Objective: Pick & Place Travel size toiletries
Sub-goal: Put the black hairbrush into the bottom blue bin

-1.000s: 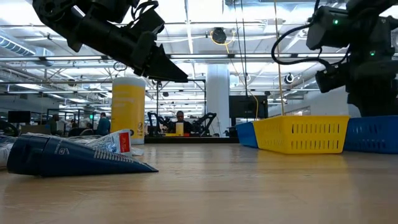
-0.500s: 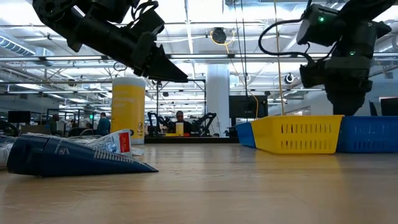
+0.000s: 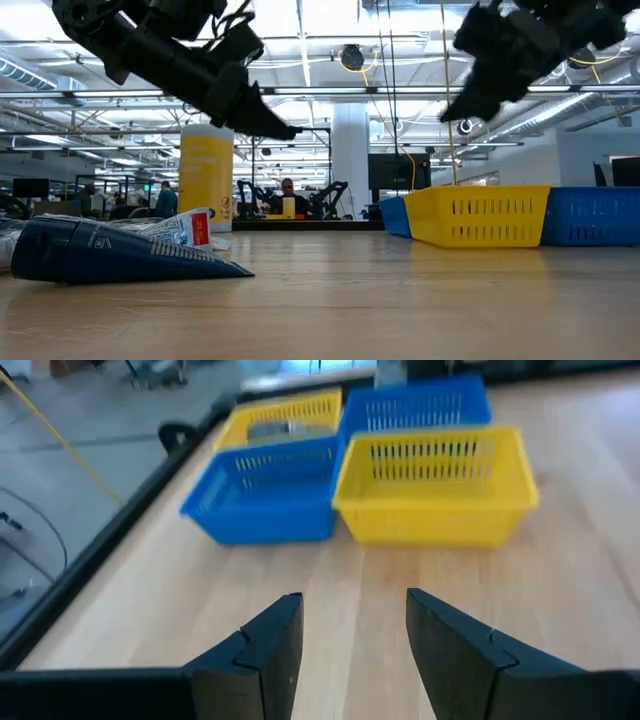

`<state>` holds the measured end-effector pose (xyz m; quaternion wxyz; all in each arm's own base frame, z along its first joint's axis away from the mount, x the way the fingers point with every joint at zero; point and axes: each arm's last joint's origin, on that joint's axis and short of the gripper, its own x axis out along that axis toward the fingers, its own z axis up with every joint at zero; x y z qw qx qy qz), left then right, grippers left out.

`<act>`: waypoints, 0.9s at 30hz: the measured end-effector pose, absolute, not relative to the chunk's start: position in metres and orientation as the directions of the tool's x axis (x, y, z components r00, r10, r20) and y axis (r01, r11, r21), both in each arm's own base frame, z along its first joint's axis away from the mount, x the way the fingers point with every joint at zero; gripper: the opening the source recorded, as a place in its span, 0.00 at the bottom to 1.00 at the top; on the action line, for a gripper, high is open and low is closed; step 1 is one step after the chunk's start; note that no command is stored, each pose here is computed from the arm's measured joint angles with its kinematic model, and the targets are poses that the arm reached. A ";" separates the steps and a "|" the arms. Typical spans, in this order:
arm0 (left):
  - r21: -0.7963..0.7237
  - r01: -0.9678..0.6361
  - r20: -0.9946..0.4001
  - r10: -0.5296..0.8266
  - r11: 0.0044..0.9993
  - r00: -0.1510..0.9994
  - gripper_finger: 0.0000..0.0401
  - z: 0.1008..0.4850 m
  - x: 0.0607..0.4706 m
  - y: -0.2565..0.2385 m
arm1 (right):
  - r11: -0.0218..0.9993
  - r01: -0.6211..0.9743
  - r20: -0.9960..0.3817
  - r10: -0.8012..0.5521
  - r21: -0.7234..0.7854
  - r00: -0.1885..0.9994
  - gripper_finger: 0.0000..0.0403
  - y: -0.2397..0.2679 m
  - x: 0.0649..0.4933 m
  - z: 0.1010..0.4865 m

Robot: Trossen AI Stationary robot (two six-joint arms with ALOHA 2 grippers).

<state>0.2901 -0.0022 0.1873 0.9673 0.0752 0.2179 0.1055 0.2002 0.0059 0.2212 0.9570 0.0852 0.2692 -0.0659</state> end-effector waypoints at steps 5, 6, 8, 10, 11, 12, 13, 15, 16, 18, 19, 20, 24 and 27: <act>0.219 -0.261 -0.522 0.339 0.940 0.783 0.44 0.195 0.268 -0.002 | 0.992 -0.127 -0.260 0.123 0.000 0.958 0.00 0.018 0.215 0.197; 0.218 -0.289 -0.549 0.362 0.932 0.753 0.44 0.197 0.260 -0.002 | 0.988 -0.154 -0.226 0.143 -0.028 0.964 0.00 0.019 0.216 0.191; 0.198 -0.329 -0.604 0.379 0.923 0.701 0.44 0.201 0.245 -0.004 | 0.981 -0.179 -0.170 0.163 -0.080 0.972 0.00 0.021 0.220 0.182; 0.173 -0.363 -0.680 0.377 0.916 0.629 0.44 0.202 0.226 -0.006 | 0.977 -0.184 -0.162 0.165 -0.111 0.973 0.01 0.022 0.223 0.173; 0.160 -0.386 -0.713 0.377 0.909 0.592 0.44 0.203 0.218 -0.007 | 0.975 -0.185 -0.163 0.165 -0.122 0.973 0.02 0.022 0.226 0.169; 0.152 -0.410 -0.745 0.376 0.899 0.550 0.44 0.202 0.209 -0.008 | 0.973 -0.188 -0.172 0.164 -0.131 0.971 0.03 0.022 0.228 0.165; 0.139 -0.436 -0.772 0.373 0.889 0.515 0.44 0.202 0.202 -0.008 | 0.972 -0.190 -0.179 0.164 -0.140 0.970 0.04 0.022 0.230 0.161; 0.108 -0.470 -0.821 0.345 0.876 0.455 0.44 0.198 0.189 -0.009 | 0.970 -0.189 -0.175 0.161 -0.155 0.971 0.07 0.022 0.234 0.156; 0.091 -0.480 -0.844 0.324 0.872 0.428 0.44 0.195 0.185 -0.009 | 0.969 -0.190 -0.180 0.161 -0.158 0.970 0.08 0.022 0.235 0.153; 0.042 -0.483 -0.872 0.268 0.875 0.410 0.44 0.188 0.180 -0.009 | 0.969 -0.188 -0.176 0.160 -0.159 0.971 0.10 0.022 0.237 0.149; 0.016 -0.475 -0.883 0.235 0.880 0.406 0.44 0.184 0.178 -0.009 | 0.969 -0.186 -0.169 0.159 -0.160 0.973 0.11 0.022 0.238 0.148; -0.014 -0.467 -0.892 0.200 0.884 0.405 0.45 0.179 0.177 -0.008 | 0.970 -0.186 -0.167 0.159 -0.158 0.973 0.12 0.022 0.239 0.147; -0.119 -0.435 -0.893 0.095 0.893 0.439 0.54 0.158 0.174 -0.004 | 0.970 -0.185 -0.163 0.160 -0.156 0.974 0.15 0.023 0.240 0.146; -0.141 -0.451 -0.880 0.097 0.881 0.465 0.62 0.146 0.171 0.000 | 0.970 -0.184 -0.157 0.160 -0.156 0.975 0.16 0.023 0.240 0.146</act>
